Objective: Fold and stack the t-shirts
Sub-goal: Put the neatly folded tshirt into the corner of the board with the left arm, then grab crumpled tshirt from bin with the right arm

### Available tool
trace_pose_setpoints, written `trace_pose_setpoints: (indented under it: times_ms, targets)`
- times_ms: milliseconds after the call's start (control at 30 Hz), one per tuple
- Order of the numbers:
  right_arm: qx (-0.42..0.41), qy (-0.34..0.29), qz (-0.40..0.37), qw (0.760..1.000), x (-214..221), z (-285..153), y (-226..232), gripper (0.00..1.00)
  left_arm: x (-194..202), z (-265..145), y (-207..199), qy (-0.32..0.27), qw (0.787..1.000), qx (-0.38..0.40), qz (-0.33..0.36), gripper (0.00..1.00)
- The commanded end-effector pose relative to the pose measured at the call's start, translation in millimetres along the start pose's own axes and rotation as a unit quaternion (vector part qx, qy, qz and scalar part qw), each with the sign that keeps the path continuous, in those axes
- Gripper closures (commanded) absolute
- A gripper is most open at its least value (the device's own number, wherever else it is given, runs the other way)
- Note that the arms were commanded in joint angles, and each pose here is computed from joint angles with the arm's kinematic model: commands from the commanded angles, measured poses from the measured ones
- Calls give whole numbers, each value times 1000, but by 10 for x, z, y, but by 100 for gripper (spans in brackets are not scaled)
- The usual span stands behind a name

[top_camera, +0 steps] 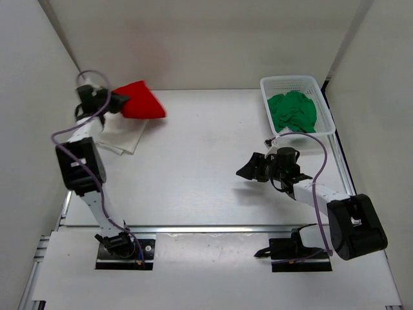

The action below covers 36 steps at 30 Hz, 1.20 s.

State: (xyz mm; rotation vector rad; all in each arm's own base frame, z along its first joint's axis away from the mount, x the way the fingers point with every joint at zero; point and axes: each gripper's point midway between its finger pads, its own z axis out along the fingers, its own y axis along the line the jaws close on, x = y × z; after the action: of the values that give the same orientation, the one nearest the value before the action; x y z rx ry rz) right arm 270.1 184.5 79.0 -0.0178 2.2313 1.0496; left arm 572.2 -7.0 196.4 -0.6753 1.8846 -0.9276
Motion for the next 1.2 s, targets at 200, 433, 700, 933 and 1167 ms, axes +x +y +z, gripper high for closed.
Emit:
trace_pose_setpoints:
  times_ms: [200, 433, 700, 933, 1167]
  targets:
    - [-52, 46, -38, 997, 324, 132, 276, 41, -261, -937, 1352, -112, 981, -81, -134, 2]
    - [-43, 32, -47, 997, 262, 102, 276, 40, -236, -1322, 1615, -147, 965, -170, -137, 2]
    - [10, -15, -70, 997, -236, 246, 490, 100, 248, -1621, 1319, -123, 965, -232, -28, 1]
    - [-52, -29, -104, 993, -683, 247, 955, 100, 853, -1860, 609, -105, 984, -138, 31, 81]
    - [89, -186, -59, 977, -1776, -224, 191, 100, 2418, -1703, -383, 77, 980, -4, 185, 94]
